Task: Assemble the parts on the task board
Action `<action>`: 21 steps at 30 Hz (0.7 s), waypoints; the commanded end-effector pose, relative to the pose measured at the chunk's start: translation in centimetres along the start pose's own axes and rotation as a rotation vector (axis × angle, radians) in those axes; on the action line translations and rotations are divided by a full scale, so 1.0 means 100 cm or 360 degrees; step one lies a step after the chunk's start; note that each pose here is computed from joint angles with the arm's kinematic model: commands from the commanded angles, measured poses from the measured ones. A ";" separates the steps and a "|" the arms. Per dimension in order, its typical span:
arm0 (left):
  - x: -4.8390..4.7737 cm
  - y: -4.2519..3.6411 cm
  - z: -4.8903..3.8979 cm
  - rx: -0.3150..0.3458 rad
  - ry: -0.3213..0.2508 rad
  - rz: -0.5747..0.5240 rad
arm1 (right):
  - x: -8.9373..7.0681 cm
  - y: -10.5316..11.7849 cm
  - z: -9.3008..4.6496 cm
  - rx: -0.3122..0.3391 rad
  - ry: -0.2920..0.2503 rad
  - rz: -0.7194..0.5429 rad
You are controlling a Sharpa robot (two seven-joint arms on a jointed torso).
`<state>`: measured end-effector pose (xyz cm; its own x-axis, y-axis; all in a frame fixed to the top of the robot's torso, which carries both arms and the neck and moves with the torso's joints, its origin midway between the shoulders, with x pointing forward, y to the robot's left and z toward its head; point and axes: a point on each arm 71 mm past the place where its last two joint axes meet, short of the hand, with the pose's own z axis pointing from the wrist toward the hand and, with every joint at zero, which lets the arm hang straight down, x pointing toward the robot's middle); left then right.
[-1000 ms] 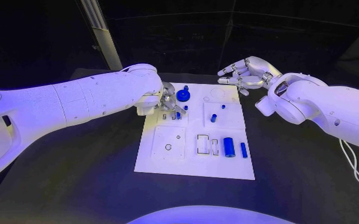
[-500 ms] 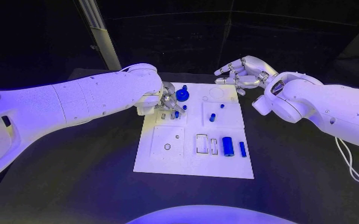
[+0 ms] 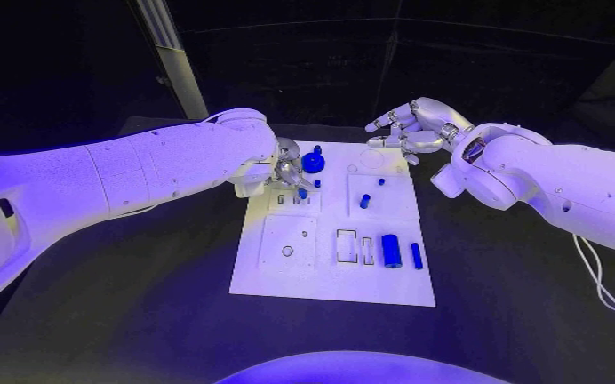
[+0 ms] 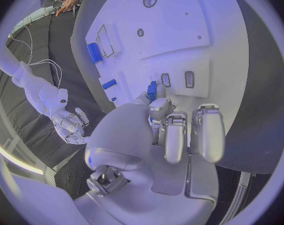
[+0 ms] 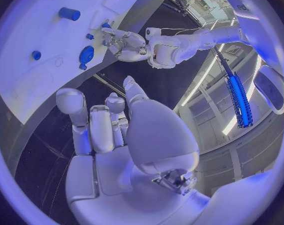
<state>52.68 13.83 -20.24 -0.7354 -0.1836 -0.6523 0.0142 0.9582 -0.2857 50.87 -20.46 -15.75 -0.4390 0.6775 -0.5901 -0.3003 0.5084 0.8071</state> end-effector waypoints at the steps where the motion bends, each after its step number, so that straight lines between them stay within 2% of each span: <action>1: -0.0014 0.0008 -0.0021 0.0022 -0.0044 -0.0012 | 0.000 0.000 0.001 0.0003 0.0026 -0.0005; 6: -0.0012 0.0031 -0.0059 0.0049 -0.0086 -0.0043 | 0.000 0.000 0.001 0.0006 0.0025 -0.0006; 12: -0.0015 0.0057 -0.0133 0.0120 -0.0194 -0.0114 | 0.000 0.000 0.002 0.0006 0.0024 -0.0006; 16: 0.0008 0.0093 -0.0181 0.0176 -0.0314 -0.0143 | -0.001 -0.001 0.001 0.0009 0.0021 -0.0007; 21: 0.0100 0.0162 -0.0220 0.0240 -0.0473 -0.0184 | -0.003 -0.003 0.000 0.0016 0.0015 -0.0008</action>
<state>50.25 15.81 -20.61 -0.6213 -0.3104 -0.7195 0.0114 0.9145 -0.4045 51.06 -20.76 -15.91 -0.4413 0.6731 -0.5934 -0.2898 0.5190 0.8042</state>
